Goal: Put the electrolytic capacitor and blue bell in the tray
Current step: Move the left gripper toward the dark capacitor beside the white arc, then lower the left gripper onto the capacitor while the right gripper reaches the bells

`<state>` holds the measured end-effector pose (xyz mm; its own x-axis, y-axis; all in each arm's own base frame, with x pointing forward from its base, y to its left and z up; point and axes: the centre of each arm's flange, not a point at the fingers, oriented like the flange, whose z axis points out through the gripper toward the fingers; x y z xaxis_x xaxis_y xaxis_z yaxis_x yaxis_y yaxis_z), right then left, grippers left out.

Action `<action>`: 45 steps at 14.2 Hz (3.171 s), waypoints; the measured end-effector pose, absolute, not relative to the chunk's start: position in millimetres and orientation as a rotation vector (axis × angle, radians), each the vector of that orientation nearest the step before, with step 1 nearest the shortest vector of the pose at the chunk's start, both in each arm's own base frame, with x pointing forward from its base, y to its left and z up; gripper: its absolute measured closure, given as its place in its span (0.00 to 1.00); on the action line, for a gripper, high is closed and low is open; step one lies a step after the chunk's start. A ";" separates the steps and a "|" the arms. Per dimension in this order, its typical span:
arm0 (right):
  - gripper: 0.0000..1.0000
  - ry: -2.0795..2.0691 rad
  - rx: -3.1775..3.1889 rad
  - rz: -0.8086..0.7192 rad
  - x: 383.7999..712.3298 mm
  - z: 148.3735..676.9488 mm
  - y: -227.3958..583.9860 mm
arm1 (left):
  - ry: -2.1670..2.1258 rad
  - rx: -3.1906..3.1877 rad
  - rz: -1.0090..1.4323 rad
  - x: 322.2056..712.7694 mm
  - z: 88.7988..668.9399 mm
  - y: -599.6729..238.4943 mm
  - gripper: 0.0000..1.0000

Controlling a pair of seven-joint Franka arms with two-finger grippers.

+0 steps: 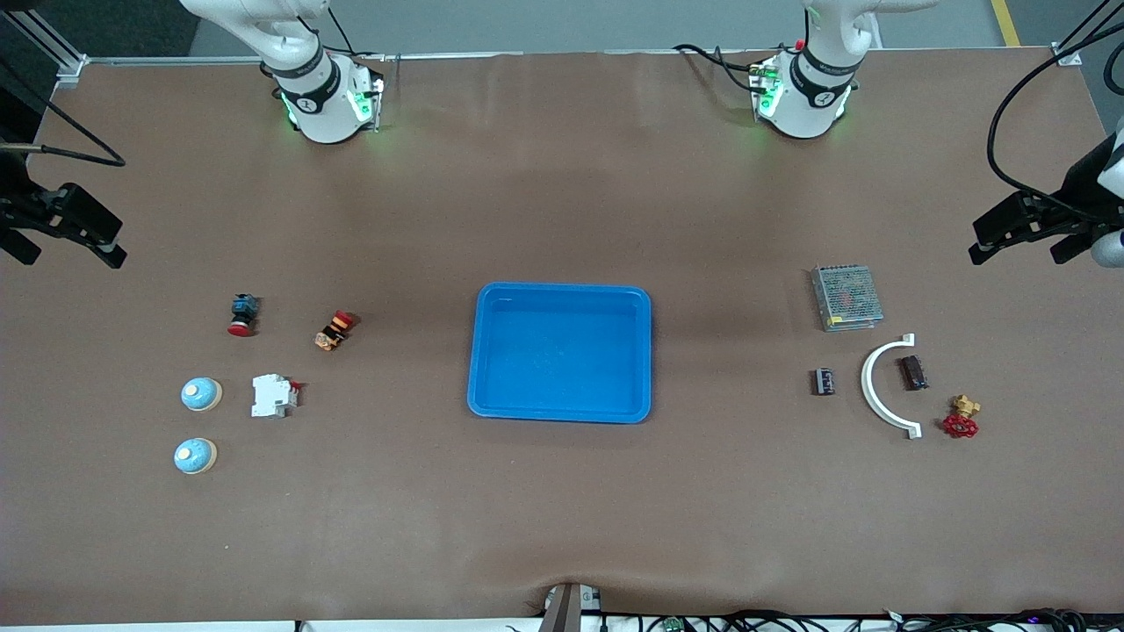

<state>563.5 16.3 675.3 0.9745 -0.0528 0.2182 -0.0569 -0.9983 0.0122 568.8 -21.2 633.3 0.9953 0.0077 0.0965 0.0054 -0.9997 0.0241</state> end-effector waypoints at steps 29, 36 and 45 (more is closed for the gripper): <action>0.00 -0.090 3.103 0.342 569.2 674.4 14.8 | 0.291 3.113 -0.127 688.8 328.6 -77.4 0.00; 0.00 -0.143 3.107 0.315 570.1 668.8 15.1 | 0.298 3.128 -0.151 676.6 255.9 -69.0 0.00; 0.00 -0.303 3.126 0.097 602.0 471.4 33.0 | 0.267 3.152 -0.121 639.1 199.8 -64.1 0.00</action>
<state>602.0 33.0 471.4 0.9795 -0.1919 0.0615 -0.1919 -0.9814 -0.0063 639.1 -64.1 199.8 0.9828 0.1689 -0.0744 0.1671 -0.9855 -0.0302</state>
